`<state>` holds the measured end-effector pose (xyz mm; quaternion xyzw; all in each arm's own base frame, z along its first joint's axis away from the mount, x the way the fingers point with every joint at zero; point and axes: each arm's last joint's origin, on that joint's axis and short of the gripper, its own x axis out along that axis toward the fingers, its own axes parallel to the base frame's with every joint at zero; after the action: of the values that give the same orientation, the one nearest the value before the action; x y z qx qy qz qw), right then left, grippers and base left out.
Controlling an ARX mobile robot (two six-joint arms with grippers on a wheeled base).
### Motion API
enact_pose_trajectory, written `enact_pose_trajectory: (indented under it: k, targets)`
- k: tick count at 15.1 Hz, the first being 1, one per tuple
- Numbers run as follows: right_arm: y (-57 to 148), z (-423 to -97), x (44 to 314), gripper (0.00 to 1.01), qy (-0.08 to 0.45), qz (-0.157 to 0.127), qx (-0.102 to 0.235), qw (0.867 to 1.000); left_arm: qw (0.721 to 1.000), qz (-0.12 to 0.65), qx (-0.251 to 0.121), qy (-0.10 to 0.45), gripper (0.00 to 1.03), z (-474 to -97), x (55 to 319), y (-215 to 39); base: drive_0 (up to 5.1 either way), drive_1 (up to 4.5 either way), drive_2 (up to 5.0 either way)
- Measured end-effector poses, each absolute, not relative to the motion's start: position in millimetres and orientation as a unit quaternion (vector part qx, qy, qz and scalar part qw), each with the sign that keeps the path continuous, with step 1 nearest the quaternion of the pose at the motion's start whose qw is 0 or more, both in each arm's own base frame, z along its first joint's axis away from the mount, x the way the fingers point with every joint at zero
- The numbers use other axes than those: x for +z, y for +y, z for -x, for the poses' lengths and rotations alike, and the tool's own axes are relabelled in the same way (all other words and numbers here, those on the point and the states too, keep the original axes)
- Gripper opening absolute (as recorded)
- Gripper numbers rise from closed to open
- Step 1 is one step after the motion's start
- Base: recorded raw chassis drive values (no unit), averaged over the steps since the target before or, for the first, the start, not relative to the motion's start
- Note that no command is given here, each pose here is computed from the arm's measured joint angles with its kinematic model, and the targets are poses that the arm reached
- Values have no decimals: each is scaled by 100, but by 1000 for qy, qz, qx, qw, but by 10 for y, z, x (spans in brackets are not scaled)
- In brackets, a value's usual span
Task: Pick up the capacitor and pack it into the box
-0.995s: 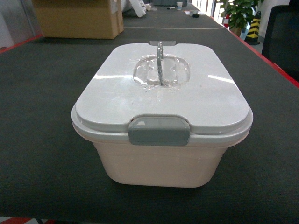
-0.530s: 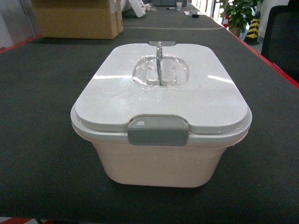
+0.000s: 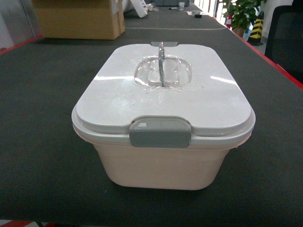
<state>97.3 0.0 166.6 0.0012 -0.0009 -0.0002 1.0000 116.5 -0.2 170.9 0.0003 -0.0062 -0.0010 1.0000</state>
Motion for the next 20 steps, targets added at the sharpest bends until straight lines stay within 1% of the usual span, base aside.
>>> enact_pose_trajectory:
  k: [7, 8, 9, 11, 14, 15, 16, 17, 19, 20]
  targets:
    - [0, -973, 1666, 98, -1, -1, 0, 1000, 1000, 0, -1, -7, 2, -1084, 1707, -2, 0, 0, 0]
    - [0, -973, 1666, 98, -1, -1, 0, 1000, 1000, 0, -1, -1, 2, -1068, 1694, -2, 0, 0, 0]
    - [0, -973, 1666, 98, -1, -1, 0, 1000, 1000, 0, -2, 21, 2, -1016, 1641, -3, 0, 0, 0]
    - [0, -973, 1665, 98, 0, -1, 0, 1000, 1000, 0, -1, -12, 2, -973, 1702, -2, 0, 0, 0]
    - [0, -973, 1666, 98, -1, -1, 0, 1000, 1000, 0, 0, 4, 2, -975, 1663, -2, 0, 0, 0]
    - [0, -973, 1666, 98, -1, -1, 0, 1000, 1000, 0, -1, 1, 2, -975, 1669, -2, 0, 0, 0]
    - [0, -973, 1666, 98, -1, -1, 0, 1000, 1000, 0, -1, 1, 9, -975, 1668, -2, 0, 0, 0]
    - [0, -973, 1665, 98, 0, -1, 0, 1000, 1000, 0, -1, 0, 20, -975, 1670, -2, 0, 0, 0]
    - [0, -973, 1666, 98, -1, -1, 0, 1000, 1000, 0, -1, 0, 47, -975, 1669, -2, 0, 0, 0]
    - [0, -973, 1666, 98, -1, -1, 0, 1000, 1000, 0, -1, 0, 57, -975, 1669, -2, 0, 0, 0]
